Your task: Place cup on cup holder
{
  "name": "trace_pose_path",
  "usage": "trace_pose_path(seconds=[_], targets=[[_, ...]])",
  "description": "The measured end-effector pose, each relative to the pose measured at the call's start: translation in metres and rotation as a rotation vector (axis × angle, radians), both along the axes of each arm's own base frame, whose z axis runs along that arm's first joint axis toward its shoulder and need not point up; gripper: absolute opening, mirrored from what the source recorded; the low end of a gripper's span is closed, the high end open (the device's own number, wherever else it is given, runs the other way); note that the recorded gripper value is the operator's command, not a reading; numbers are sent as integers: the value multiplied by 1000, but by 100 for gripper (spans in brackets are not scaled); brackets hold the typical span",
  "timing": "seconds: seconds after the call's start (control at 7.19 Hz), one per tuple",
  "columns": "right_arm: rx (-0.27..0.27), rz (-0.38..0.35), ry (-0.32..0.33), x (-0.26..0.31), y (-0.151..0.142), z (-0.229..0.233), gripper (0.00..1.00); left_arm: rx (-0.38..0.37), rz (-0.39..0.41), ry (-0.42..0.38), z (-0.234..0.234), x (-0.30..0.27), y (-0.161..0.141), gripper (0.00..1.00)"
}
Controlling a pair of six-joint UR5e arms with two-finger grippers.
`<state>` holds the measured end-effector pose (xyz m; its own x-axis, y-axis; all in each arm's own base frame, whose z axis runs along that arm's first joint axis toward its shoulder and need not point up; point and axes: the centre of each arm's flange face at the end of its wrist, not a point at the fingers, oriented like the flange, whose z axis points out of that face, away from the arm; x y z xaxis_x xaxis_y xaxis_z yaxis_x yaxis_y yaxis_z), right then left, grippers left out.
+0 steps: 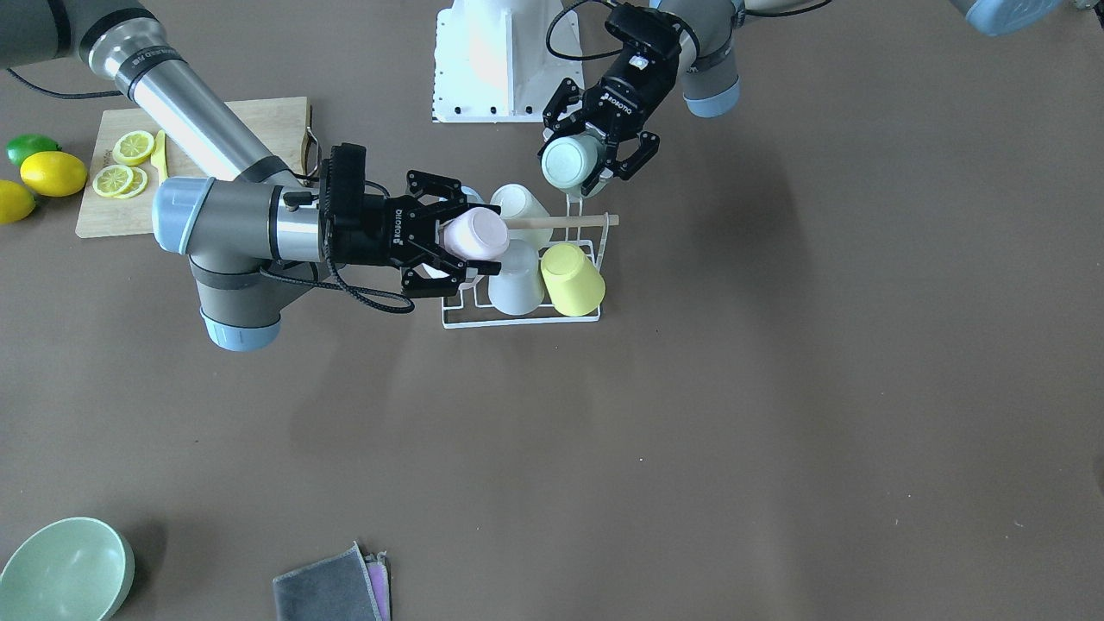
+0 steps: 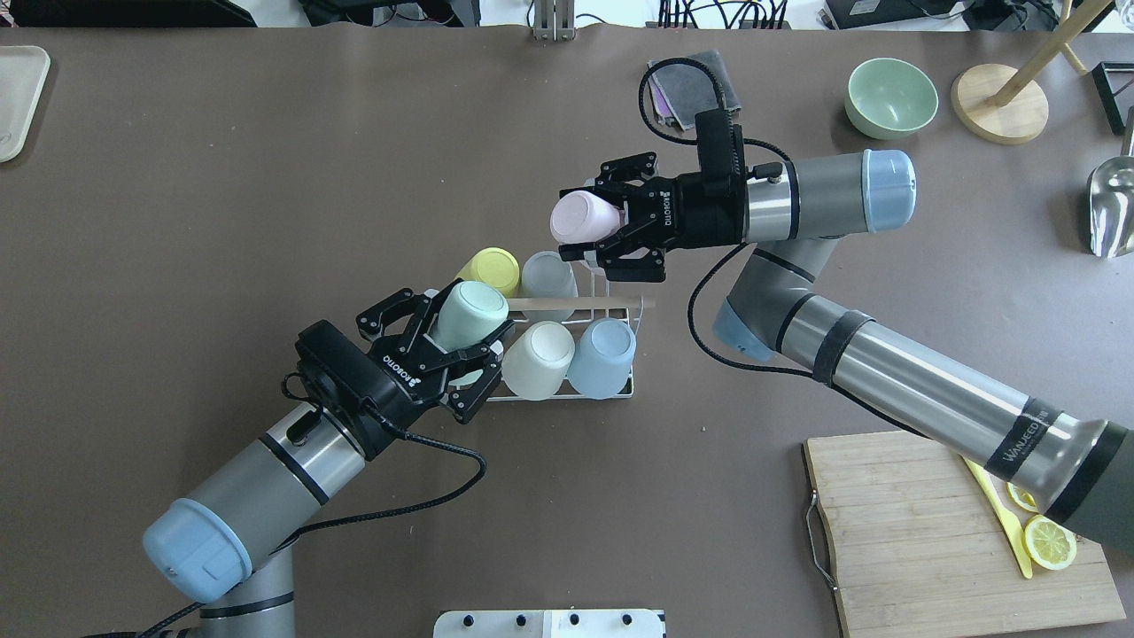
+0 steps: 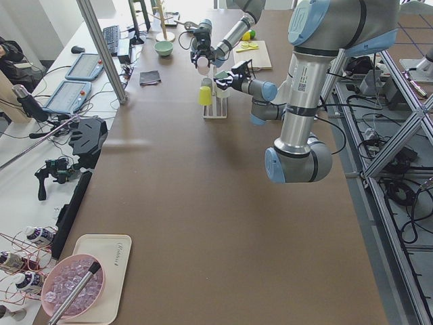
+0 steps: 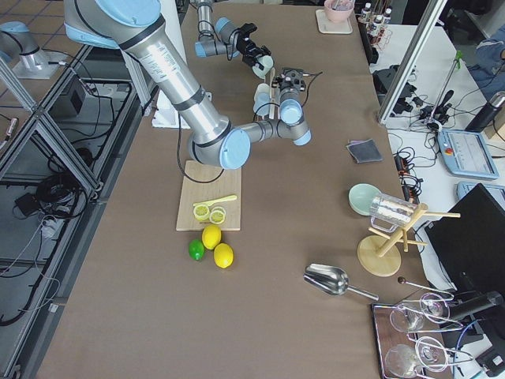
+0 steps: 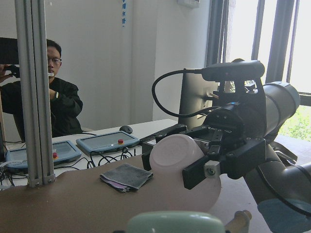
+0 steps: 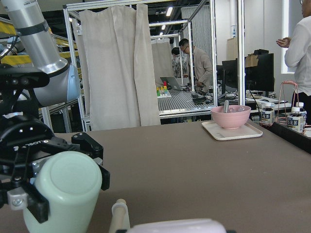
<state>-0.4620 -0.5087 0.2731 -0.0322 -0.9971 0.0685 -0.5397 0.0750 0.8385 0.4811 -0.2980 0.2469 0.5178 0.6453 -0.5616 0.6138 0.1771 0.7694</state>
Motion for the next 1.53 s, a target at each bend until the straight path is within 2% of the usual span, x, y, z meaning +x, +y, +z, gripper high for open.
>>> trace_pose_path(seconds=[1.25,1.39,1.53], targets=[[21,5,18,-10,8,15,0,-3,-4,-13,4,5,-3,0],[20,4,18,-10,8,15,18,-3,-4,-13,4,6,-3,0],[18,3,20,-10,8,16,62,-3,-6,-13,4,5,-4,0]])
